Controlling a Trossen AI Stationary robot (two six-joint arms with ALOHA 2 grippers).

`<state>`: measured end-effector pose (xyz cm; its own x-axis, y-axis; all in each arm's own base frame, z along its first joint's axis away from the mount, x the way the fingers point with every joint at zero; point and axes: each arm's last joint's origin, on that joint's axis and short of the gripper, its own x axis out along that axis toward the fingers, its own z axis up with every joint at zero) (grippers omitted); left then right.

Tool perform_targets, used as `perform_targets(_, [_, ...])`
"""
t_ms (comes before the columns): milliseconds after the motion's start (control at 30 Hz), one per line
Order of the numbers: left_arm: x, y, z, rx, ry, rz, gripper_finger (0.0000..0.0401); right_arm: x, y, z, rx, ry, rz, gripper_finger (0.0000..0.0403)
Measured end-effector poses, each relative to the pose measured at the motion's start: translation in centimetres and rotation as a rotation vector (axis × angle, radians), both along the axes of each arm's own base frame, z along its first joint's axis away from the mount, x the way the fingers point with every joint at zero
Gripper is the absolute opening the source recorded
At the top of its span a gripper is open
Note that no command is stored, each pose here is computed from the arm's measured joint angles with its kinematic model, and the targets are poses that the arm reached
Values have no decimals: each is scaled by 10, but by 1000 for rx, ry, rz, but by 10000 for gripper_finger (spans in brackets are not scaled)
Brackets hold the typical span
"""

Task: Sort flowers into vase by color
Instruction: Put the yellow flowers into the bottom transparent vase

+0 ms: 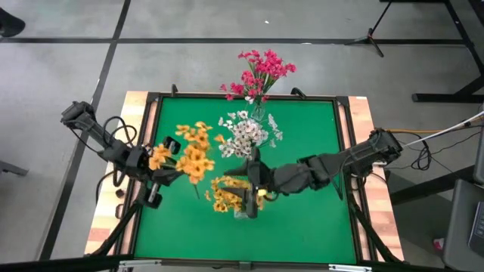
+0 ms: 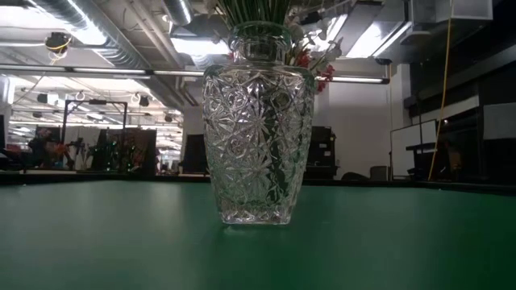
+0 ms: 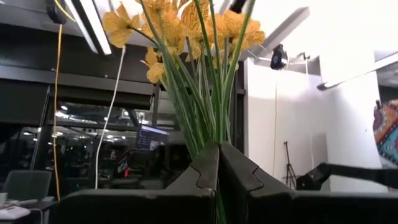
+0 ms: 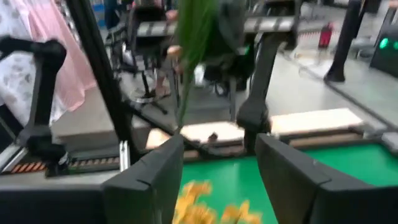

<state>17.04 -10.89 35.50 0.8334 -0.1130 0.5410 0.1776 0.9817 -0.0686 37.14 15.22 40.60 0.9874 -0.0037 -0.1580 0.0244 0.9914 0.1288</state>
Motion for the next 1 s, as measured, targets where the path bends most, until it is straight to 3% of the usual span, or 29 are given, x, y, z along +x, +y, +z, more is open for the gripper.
perform_targets(433, [28, -16, 8, 63, 17, 30, 0, 8, -1, 10, -161, -150, 57, 241])
perform_targets(1000, [39, -17, 6, 49, 43, 37, 0, 28, 3, -3, -208, -223, 102, 256])
